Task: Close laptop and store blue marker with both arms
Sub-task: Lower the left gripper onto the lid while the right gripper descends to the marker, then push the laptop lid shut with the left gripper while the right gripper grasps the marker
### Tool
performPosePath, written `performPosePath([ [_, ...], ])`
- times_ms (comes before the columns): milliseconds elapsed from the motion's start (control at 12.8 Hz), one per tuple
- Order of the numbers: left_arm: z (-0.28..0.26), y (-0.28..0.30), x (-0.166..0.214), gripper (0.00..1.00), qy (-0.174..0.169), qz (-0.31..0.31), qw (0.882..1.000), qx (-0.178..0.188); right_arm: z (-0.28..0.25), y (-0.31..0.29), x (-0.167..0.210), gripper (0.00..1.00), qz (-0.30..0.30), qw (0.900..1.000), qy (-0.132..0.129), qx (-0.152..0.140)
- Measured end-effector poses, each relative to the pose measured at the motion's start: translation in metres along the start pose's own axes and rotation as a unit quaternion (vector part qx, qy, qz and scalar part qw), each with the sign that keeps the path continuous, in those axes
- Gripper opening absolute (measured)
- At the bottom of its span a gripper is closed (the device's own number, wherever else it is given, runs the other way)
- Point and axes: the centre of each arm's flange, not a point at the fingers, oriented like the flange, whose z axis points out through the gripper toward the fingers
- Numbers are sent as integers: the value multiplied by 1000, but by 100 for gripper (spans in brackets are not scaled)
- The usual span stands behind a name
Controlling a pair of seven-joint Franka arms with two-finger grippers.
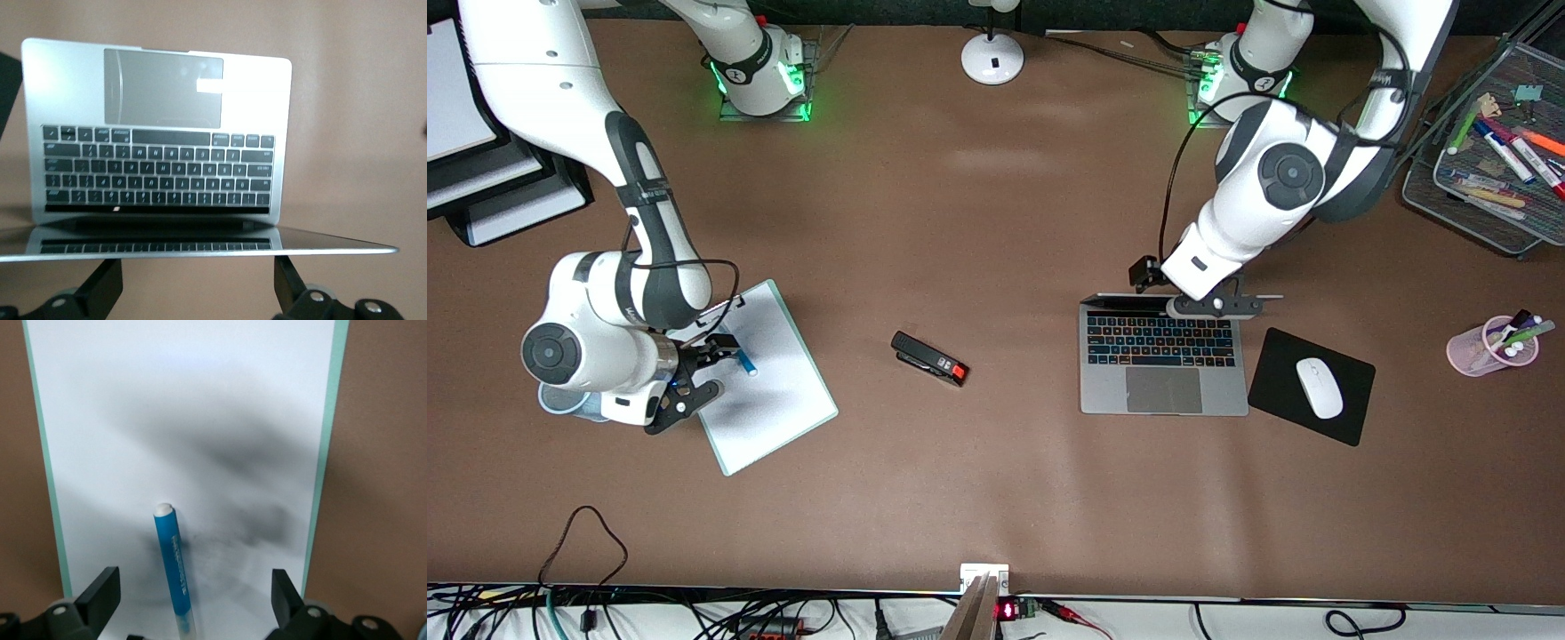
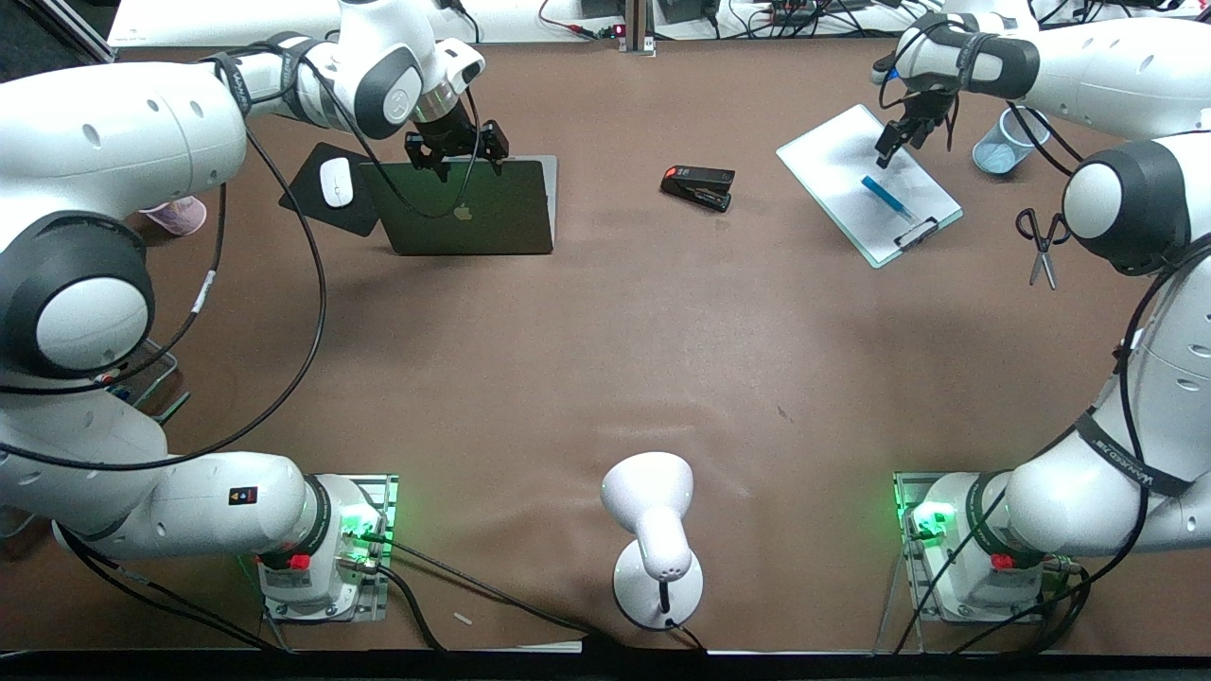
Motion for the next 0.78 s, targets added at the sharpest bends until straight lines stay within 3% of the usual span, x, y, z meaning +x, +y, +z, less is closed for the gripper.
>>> performPosePath([
  [546, 34, 0, 28, 100, 25, -1, 999, -29, 11, -26, 17, 96, -22, 1000, -2, -3],
  [780, 56, -3, 37, 100, 42, 3, 998, -38, 20, -21, 16, 84, -19, 1000, -5, -4],
])
